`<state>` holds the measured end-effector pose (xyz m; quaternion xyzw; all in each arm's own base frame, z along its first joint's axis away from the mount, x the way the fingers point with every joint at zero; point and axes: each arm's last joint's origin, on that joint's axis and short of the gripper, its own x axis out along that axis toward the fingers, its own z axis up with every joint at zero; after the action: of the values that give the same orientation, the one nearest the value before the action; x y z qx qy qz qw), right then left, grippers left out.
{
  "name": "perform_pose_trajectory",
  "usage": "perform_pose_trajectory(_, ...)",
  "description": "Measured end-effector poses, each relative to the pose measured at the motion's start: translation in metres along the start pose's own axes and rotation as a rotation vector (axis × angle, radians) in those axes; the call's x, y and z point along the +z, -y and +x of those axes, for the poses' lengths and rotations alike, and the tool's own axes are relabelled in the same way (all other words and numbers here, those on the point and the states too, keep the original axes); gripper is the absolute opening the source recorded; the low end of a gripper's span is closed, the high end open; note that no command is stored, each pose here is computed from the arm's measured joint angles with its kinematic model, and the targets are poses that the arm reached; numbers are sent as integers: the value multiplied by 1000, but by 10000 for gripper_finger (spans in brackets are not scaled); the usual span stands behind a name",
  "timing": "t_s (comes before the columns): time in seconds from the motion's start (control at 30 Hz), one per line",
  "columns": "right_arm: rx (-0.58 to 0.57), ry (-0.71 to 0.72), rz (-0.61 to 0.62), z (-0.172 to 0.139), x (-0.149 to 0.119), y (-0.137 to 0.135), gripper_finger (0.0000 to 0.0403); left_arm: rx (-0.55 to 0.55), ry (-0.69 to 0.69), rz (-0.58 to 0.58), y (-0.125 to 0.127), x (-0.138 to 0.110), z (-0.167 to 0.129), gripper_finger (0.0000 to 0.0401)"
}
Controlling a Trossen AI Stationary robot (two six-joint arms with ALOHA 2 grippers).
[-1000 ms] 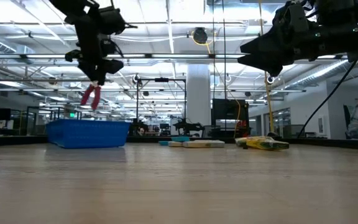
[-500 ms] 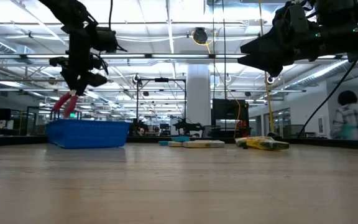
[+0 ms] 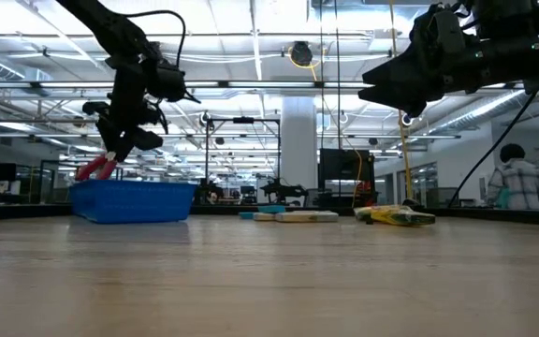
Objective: Pick & Place School Supplies
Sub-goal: Put the pink hole puncher into the top blue bin
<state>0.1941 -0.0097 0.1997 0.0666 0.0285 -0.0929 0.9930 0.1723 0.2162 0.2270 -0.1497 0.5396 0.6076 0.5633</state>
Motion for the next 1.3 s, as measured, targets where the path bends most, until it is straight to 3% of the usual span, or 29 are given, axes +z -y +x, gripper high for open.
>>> perform_pose_trajectory(0.5, 0, 0, 4, 0, 0, 0, 215, -34, -43, 29, 3, -2, 3, 112)
perform_pose_trajectory(0.8, 0, 0, 6, 0, 0, 0, 215, -35, -42, -35, 3, -2, 3, 113)
perform_pose_trajectory(1.07, 3, 8, 6, 0, 1, 0, 215, -43, -44, 45, 4, -2, 3, 113)
perform_pose_trajectory(1.3, 3, 7, 7, 0, 1, 0, 215, -64, -50, 48, 4, -2, 3, 113)
